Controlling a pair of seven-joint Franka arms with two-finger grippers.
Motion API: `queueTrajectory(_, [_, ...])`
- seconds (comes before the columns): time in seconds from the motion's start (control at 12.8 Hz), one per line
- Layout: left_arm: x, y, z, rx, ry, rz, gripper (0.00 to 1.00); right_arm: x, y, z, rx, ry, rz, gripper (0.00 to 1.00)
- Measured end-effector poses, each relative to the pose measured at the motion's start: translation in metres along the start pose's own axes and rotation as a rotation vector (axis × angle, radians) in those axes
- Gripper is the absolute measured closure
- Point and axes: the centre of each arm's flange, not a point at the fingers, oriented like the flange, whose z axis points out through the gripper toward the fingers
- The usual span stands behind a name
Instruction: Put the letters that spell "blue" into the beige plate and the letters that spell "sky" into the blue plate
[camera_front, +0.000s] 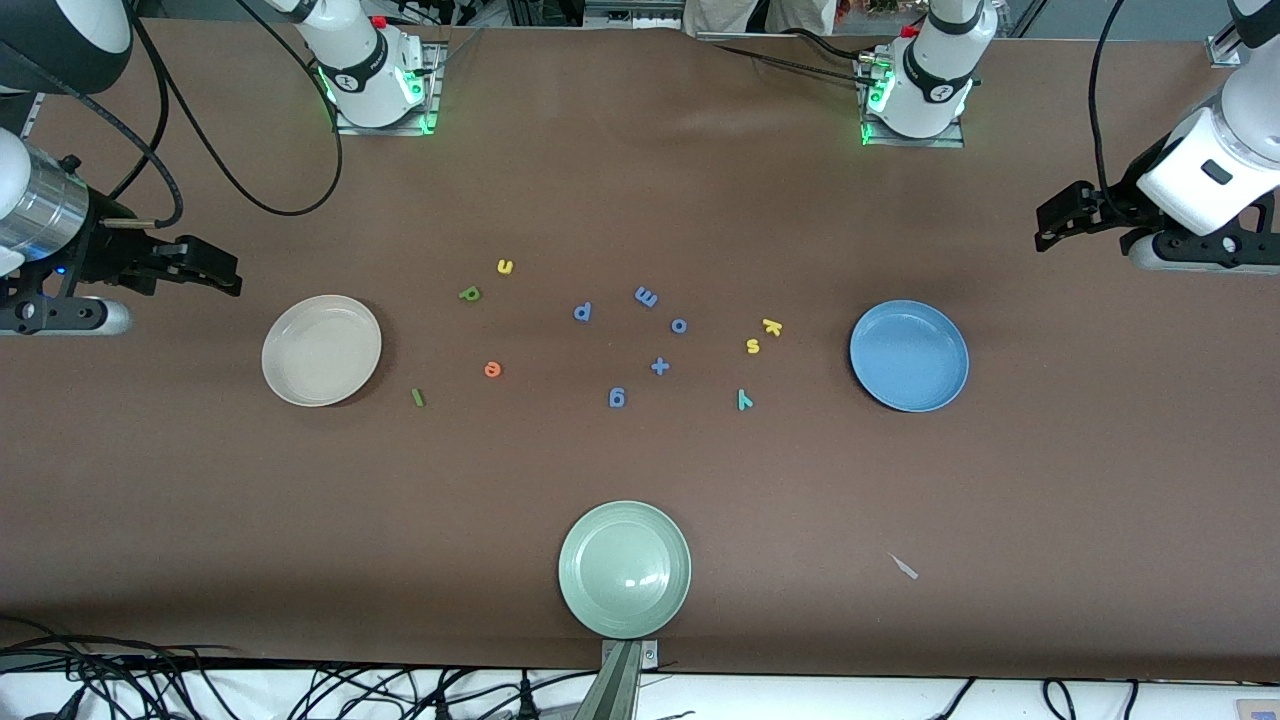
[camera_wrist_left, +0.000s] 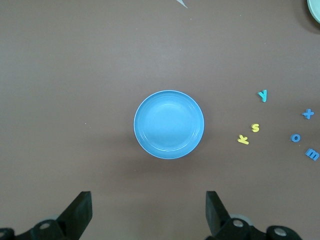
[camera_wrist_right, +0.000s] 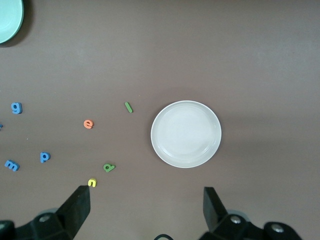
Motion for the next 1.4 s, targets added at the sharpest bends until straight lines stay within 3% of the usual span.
queueTrajectory(1.4, [-0.0002, 0.003, -0.0003, 0.0, 0.001, 0.006, 0.0, 0.0004, 0.0017, 0.0003, -0.001, 0.0, -0.047, 0.0])
